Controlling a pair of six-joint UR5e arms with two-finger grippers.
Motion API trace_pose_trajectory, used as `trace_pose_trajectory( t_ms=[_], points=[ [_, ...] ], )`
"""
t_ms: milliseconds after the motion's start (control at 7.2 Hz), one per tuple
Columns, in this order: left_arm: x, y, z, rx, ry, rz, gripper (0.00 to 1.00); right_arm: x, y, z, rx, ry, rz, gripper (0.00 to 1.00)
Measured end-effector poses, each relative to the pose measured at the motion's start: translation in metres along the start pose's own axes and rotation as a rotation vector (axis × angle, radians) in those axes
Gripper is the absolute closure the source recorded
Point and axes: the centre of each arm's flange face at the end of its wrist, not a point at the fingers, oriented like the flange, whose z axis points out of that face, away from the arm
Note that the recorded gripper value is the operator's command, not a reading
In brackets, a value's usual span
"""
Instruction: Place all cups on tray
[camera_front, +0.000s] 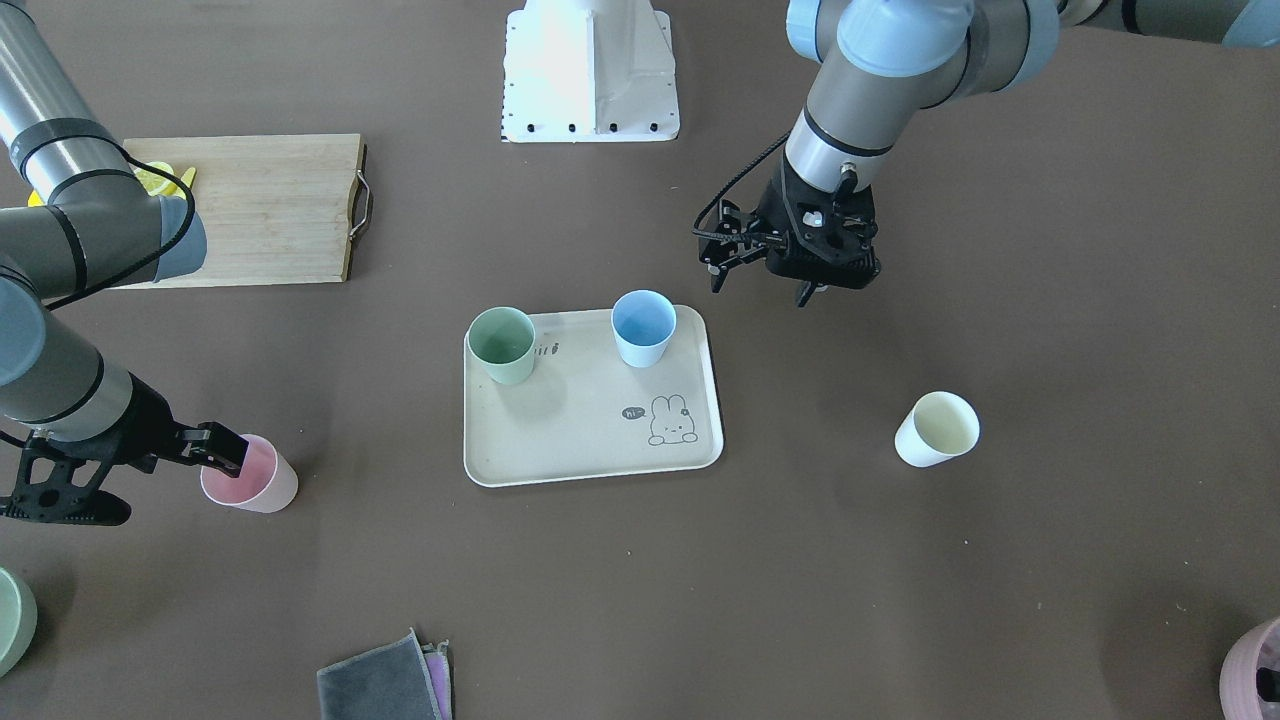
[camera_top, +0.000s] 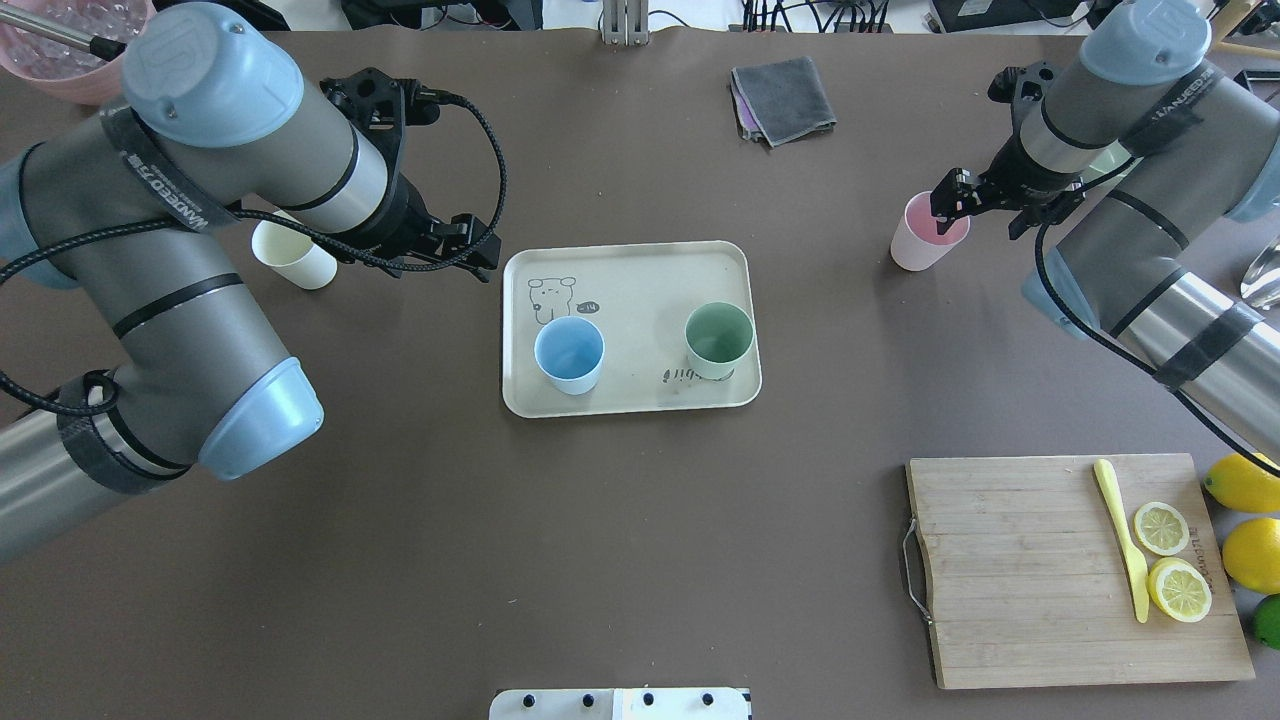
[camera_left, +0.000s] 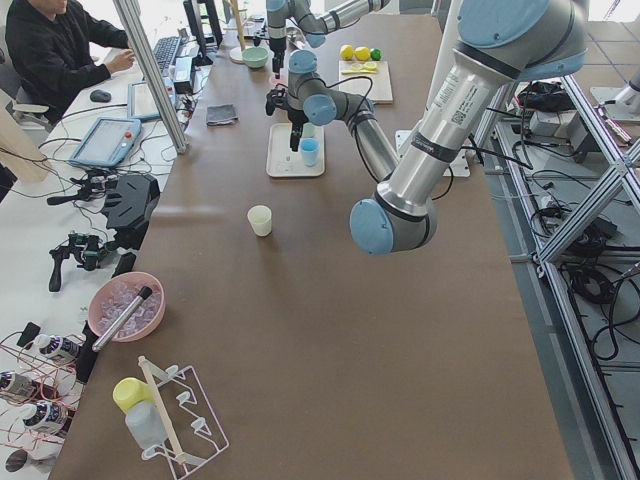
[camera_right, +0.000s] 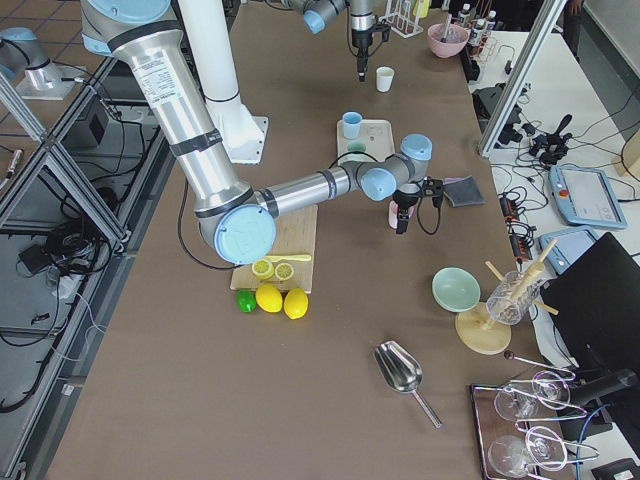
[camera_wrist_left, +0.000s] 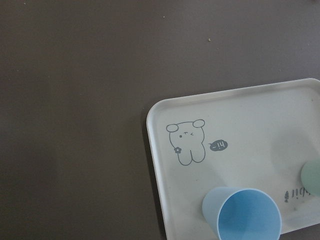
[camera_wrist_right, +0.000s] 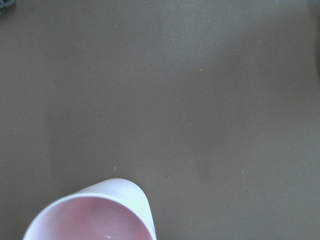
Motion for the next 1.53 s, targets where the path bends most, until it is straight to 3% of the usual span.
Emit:
trace_pose_trajectory(
  t_ms=[278,694,1250,1528],
  points=[
    [-0.040,-0.023,-0.021,0.000,-0.015,0.040,0.04,-0.007,0.005,0.012,-0.003,-0.011,-0.026,1.00],
    [-0.099,-0.057,-0.047,-0.009,-0.040,0.109,0.04,-0.002,-0.008,-0.018,-0.003,-0.079,-0.022,1.00],
    [-0.172,-0.067,-0.018,-0.056,-0.115,0.226,0.04,-0.014,-0.024,-0.101,-0.016,-0.241,-0.008,1.00],
    [-0.210,-0.075,0.020,-0.059,-0.119,0.232,0.04,-0.056,-0.027,-0.139,-0.019,-0.251,0.008,1.00]
  ],
)
